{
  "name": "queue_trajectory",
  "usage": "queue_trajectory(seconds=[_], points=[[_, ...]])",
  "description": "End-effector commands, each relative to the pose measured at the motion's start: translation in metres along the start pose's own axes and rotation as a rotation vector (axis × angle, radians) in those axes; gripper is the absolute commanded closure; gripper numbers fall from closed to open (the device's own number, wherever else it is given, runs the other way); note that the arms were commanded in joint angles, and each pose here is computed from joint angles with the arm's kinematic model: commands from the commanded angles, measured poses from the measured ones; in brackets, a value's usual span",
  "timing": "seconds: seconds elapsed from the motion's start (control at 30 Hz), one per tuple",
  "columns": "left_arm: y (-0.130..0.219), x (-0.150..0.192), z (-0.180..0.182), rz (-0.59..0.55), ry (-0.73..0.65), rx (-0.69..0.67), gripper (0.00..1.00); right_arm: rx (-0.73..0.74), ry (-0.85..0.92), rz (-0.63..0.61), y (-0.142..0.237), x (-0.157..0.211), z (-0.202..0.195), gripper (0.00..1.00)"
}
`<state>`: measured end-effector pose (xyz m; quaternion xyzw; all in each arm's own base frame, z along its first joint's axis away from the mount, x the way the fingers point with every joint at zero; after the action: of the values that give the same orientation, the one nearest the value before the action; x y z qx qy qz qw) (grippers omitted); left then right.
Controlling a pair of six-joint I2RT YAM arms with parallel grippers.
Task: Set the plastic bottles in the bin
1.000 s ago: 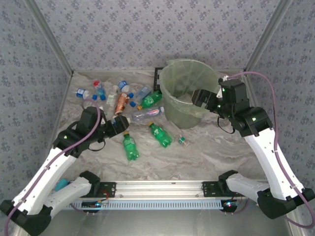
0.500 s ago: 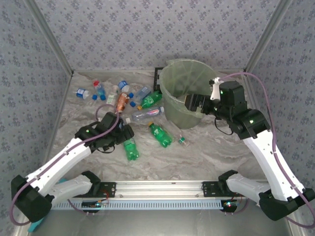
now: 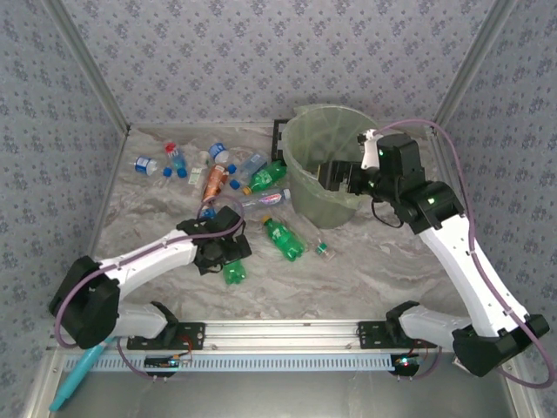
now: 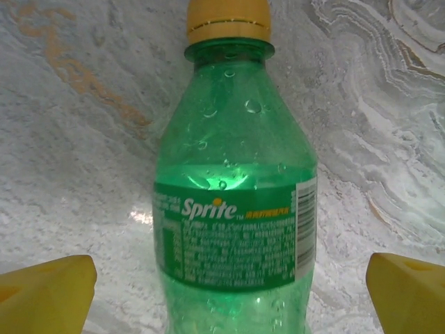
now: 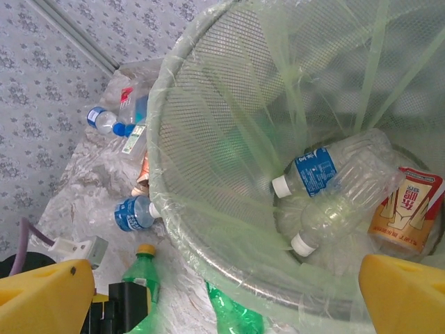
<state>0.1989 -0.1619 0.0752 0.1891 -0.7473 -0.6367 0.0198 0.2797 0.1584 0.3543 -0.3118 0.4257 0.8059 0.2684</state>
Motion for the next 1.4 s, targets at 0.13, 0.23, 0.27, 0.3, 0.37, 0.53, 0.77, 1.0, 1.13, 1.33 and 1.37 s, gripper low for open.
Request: queue_trajectory(seconds=[0.13, 0.23, 0.27, 0.3, 0.37, 0.53, 0.77, 1.0, 1.13, 1.33, 1.37], points=[[-0.021, 0.009, -0.007, 0.072, -0.037, -0.011, 0.11, -0.026, 0.03, -0.035, 0.012, -0.006, 0.007, 0.0], [-0.027, 0.013, -0.005, 0.099, -0.036, -0.028, 0.13, -0.022, 0.031, -0.034, 0.014, -0.003, 0.006, 0.0], [-0.028, 0.014, -0.004, 0.102, -0.038, -0.033, 0.15, -0.021, 0.03, -0.036, 0.015, -0.003, 0.005, 0.0], [-0.029, 0.015, -0.002, 0.105, -0.039, -0.039, 0.16, -0.02, 0.029, -0.037, 0.015, -0.002, 0.004, 0.0], [-0.029, 0.015, -0.001, 0.104, -0.041, -0.045, 0.19, -0.017, 0.027, -0.041, 0.016, 0.0, 0.003, 0.0], [-0.025, 0.016, 0.003, 0.101, -0.039, -0.044, 0.32, -0.015, 0.02, -0.033, 0.013, 0.003, 0.001, 0.0], [-0.013, 0.015, 0.006, 0.071, -0.026, -0.02, 0.42, -0.03, 0.014, -0.028, 0.008, 0.003, 0.003, 0.0], [0.023, 0.002, -0.004, 0.009, -0.033, 0.044, 0.43, -0.038, 0.0, -0.027, 0.007, 0.003, 0.004, 0.0], [0.053, -0.012, -0.014, -0.05, -0.041, 0.09, 0.43, -0.035, -0.008, -0.031, 0.009, 0.005, 0.003, 0.0], [0.109, -0.036, -0.035, -0.154, -0.062, 0.188, 0.43, -0.033, -0.013, -0.045, 0.014, 0.005, 0.002, 0.0], [0.12, -0.04, -0.041, -0.174, -0.063, 0.215, 0.43, -0.035, -0.014, -0.047, 0.015, 0.005, 0.003, 0.0]])
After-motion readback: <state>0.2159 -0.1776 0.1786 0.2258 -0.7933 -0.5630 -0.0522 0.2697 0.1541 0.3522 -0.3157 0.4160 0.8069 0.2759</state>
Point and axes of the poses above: each hand's point on the last joint's axis, 136 mm out from that joint toward the fingers, its own y axis back along the fingers, its own z axis along the line the jaws close on, x = y × z, the point moved 2 cm from there along y, back along the fingers, and after that the axes turned 3 degrees about -y, right-handed, at the moved point
